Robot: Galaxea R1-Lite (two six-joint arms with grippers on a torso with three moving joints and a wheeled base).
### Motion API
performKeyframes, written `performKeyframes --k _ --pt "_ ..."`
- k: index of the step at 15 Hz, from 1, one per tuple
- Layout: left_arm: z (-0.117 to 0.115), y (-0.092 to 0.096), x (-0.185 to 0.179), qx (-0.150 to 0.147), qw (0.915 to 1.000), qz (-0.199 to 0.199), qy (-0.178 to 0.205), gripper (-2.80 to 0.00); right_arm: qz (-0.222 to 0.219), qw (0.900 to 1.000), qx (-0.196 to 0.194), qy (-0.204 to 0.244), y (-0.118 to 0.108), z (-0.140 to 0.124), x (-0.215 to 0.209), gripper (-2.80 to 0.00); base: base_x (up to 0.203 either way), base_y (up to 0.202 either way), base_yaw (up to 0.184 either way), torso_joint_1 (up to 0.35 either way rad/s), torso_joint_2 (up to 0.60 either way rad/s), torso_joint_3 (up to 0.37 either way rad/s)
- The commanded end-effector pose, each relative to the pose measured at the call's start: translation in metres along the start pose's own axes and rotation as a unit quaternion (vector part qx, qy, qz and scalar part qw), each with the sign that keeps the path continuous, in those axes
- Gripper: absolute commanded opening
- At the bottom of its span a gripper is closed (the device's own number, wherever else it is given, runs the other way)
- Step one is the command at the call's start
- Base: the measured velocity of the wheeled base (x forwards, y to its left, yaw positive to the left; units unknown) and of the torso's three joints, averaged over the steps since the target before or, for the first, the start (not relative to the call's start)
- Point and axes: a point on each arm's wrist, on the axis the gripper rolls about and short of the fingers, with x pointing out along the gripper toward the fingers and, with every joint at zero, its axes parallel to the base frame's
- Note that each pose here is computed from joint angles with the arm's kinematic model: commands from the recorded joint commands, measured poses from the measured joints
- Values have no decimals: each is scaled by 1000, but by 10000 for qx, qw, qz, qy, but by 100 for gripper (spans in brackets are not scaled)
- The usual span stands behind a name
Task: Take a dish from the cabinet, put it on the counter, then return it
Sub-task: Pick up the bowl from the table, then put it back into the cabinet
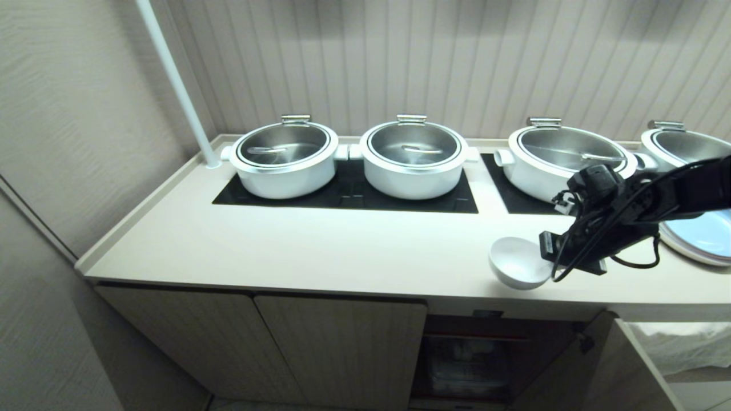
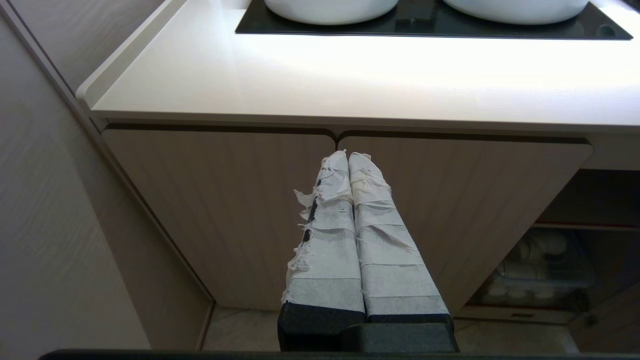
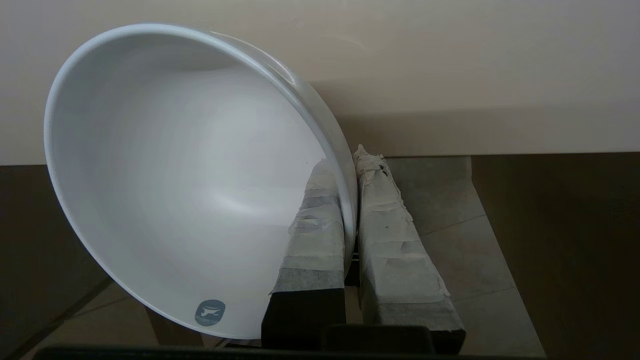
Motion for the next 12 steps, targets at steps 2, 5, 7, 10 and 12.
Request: performKeyframes --k 2,5,7,10,12 --pt "0 0 0 0 10000 -6 -6 -280 14 10000 -1 15 1 -6 -9 -280 0 0 0 0 0 0" --pt "0 0 0 0 10000 -5 2 -280 9 10000 4 28 0 -11 -15 -280 0 0 0 0 0 0" --pt "0 0 0 0 10000 -6 2 -280 -4 10000 17 77 -1 -16 -17 -280 0 0 0 0 0 0" --pt "0 0 0 0 10000 -4 -6 -280 5 9998 178 47 0 -19 -24 -280 0 0 0 0 0 0" --pt "0 0 0 0 10000 1 2 -280 12 9998 179 36 0 -22 -28 -280 0 0 0 0 0 0"
